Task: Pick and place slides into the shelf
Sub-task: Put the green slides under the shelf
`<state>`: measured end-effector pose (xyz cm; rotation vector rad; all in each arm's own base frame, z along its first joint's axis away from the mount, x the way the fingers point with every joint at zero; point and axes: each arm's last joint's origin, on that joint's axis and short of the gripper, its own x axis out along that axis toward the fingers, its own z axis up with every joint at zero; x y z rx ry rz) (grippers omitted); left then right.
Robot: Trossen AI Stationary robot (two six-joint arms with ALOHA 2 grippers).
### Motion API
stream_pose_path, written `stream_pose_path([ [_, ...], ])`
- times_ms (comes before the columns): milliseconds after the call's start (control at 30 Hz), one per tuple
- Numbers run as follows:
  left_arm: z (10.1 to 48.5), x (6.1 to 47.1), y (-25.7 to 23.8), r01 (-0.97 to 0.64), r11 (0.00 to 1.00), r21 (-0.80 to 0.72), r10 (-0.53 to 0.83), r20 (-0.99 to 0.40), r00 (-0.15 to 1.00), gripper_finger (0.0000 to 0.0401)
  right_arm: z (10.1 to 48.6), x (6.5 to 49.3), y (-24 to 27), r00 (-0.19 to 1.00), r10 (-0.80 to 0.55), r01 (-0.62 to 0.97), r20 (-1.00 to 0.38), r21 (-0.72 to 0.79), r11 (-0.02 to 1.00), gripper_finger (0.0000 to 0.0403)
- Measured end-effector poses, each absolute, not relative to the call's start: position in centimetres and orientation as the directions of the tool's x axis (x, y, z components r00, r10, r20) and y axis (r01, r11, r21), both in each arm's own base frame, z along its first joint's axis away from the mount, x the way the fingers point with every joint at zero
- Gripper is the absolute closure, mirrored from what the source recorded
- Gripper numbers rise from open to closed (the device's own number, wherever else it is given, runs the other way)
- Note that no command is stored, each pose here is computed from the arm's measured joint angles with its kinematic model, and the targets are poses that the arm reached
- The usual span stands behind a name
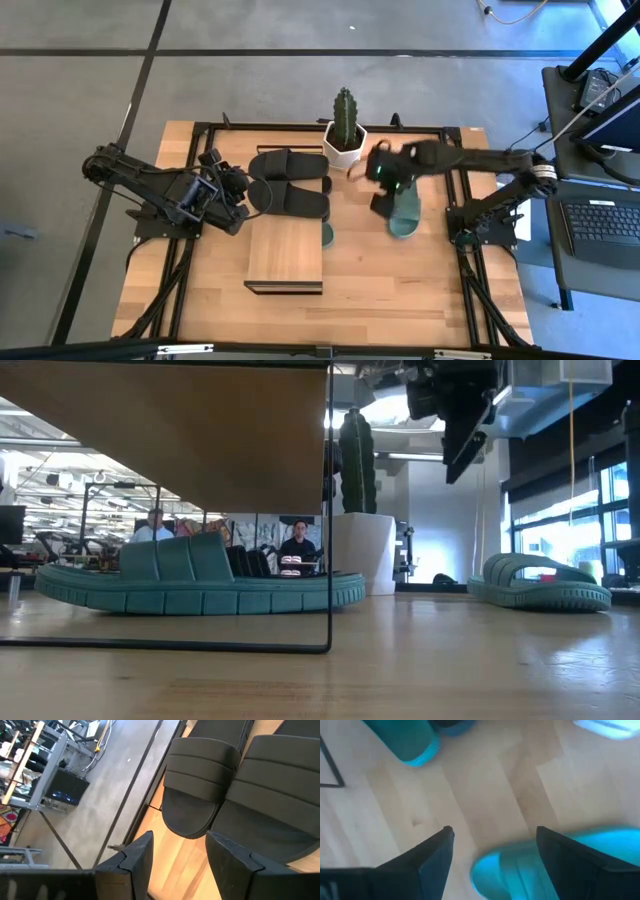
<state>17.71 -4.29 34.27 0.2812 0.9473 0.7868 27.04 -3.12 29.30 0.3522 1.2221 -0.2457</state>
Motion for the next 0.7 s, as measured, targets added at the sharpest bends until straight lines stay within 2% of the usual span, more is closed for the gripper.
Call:
stream_pose_path([
  [100, 34.3, 17.7, -4.3, -0.477, 0.695, 0.538, 0.71, -0.618, 0.337, 0.0229, 29.9, 25.6, -5.7, 0.323, 0.053, 0.393, -0.945, 0.184, 0.901, 0.0122],
  [267, 34.3, 17.7, -4.3, -0.478, 0.695, 0.537, 0.71, -0.618, 0.337, 0.0229, 29.5, 23.7, -8.6, 0.22, 0.059, 0.32, -0.974, 0.129, 0.939, 0.0122],
  [700, 34.3, 17.7, -4.3, -0.493, 0.693, 0.526, 0.709, -0.618, 0.338, 0.0229, 26.1, 24.0, -13.6, 0.126, 0.14, 0.262, -0.982, 0.169, 0.95, 0.0122],
])
